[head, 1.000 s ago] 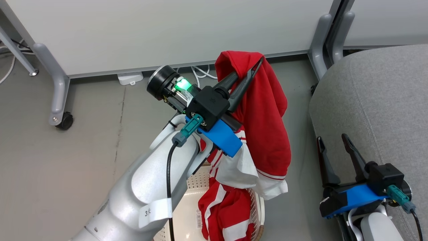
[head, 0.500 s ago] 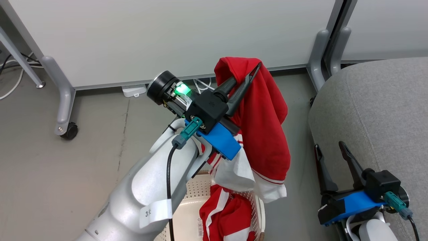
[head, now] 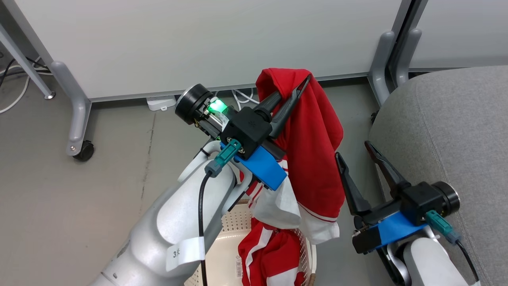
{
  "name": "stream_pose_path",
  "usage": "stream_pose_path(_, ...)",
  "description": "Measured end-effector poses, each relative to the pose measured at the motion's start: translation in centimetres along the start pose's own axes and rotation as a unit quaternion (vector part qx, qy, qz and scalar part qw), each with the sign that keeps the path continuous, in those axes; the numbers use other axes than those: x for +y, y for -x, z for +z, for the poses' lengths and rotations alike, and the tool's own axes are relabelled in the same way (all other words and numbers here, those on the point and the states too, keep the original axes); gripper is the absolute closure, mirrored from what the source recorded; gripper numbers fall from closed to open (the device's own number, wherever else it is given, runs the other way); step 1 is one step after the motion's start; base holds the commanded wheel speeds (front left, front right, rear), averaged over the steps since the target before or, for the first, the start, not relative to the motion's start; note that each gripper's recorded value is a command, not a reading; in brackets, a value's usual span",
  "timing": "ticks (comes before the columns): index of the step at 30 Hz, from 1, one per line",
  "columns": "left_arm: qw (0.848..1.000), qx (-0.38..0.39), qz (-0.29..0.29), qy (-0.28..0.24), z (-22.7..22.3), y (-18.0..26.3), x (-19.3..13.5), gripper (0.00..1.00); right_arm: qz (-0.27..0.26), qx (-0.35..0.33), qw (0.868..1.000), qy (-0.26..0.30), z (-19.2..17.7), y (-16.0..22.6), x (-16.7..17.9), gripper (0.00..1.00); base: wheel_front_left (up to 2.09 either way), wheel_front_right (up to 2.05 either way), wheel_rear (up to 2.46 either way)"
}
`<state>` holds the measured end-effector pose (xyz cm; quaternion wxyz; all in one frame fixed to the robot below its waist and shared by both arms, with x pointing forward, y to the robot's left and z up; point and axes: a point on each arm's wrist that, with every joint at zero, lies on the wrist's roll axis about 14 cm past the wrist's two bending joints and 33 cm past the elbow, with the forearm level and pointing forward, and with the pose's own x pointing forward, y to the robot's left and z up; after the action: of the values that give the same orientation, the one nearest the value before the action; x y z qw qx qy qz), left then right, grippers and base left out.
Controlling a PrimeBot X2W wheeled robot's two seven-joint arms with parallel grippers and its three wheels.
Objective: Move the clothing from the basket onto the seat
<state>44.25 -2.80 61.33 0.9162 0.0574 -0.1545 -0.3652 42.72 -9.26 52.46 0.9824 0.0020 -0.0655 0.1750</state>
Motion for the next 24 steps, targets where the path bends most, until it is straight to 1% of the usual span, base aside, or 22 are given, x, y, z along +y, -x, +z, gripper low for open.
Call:
stream_pose_path(7,1.0,0.003,0.001,0.002,-0.4,0.0,0.1,1.0,0.07,-0.027,0.997,0.026,1.9,-2.1,3.0,0.0,0.0,0.0,0.0)
stream_pose_path(15,1.0,0.007,0.001,0.004,-0.9,-0.1,0.4,1.0,0.113,-0.055,0.991,0.042,3.8,-4.8,5.0,0.0,0.0,0.0,0.0)
stream_pose_path(19,1.0,0.01,-0.001,0.003,-1.2,0.0,0.3,1.0,0.122,-0.055,0.99,0.046,3.8,-5.8,5.5,0.0,0.0,0.0,0.0)
stream_pose_path(24,1.0,0.009,-0.001,0.001,-1.1,0.0,0.5,1.0,0.131,-0.026,0.99,0.05,2.0,-6.3,5.8,0.0,0.0,0.0,0.0)
